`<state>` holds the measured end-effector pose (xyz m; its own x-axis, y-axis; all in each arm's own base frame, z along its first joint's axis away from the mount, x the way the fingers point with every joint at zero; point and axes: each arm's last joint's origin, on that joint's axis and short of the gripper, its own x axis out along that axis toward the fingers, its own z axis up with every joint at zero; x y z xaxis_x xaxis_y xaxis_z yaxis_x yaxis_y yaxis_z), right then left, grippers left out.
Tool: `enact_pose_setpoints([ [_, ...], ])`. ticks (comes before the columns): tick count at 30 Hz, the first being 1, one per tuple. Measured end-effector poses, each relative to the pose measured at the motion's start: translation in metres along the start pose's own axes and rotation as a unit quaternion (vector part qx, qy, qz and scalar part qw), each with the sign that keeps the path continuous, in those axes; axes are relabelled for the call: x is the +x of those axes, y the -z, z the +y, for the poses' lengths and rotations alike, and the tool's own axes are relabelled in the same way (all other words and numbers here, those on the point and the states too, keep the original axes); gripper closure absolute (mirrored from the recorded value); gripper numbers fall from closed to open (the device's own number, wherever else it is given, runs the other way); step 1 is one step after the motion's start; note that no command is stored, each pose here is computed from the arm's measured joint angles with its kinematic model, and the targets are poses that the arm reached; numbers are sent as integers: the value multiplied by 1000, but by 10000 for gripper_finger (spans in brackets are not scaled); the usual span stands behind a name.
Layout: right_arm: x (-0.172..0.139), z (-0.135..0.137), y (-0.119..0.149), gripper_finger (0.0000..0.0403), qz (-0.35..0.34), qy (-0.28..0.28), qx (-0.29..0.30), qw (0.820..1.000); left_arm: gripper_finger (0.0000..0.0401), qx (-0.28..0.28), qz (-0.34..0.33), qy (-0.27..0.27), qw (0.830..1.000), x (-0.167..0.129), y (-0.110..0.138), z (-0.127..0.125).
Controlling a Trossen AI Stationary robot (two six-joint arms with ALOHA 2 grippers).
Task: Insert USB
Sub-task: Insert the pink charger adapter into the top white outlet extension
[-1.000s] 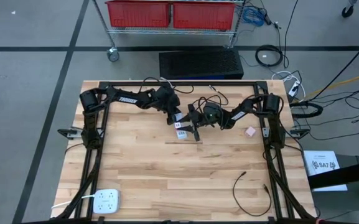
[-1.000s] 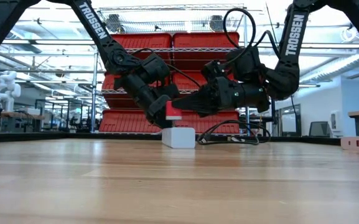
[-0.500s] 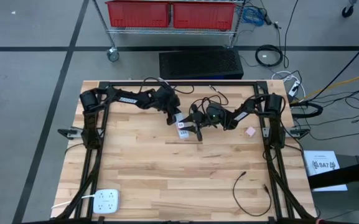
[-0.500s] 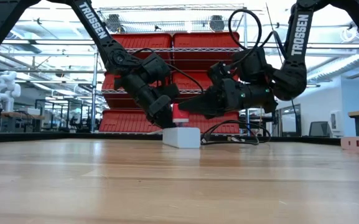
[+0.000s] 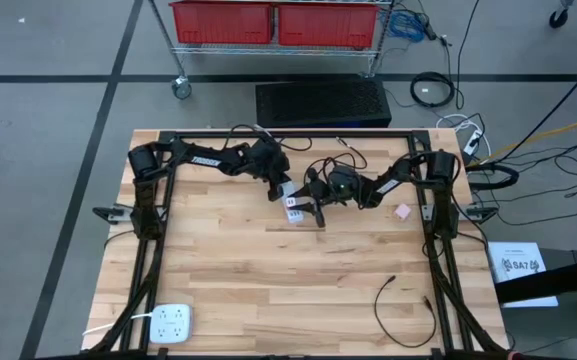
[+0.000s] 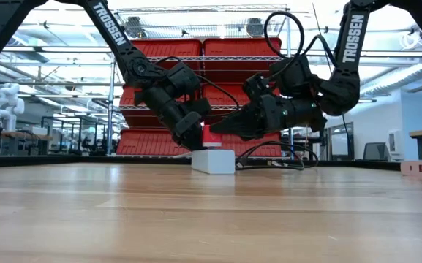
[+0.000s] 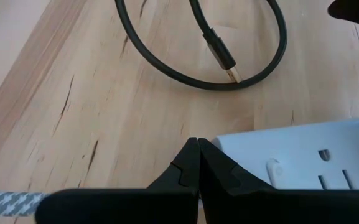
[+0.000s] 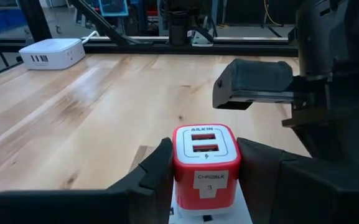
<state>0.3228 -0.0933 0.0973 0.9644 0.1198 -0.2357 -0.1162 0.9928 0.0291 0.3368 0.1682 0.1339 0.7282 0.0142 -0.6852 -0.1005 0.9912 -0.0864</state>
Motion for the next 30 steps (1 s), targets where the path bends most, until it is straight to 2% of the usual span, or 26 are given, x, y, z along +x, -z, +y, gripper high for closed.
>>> enact_pose_setpoints([
  [12, 0, -2, 5, 285, 28, 20, 34, 999, 400, 0, -1, -1, 1000, 0, 0, 0],
  [18, 11, -5, 0, 286, 62, 20, 60, 996, 400, 0, -1, -4, 1000, -1, 0, 1],
  [30, 19, -9, -3, 286, 110, 23, 41, 993, 400, 0, 1, -5, 1000, -1, 0, 1],
])
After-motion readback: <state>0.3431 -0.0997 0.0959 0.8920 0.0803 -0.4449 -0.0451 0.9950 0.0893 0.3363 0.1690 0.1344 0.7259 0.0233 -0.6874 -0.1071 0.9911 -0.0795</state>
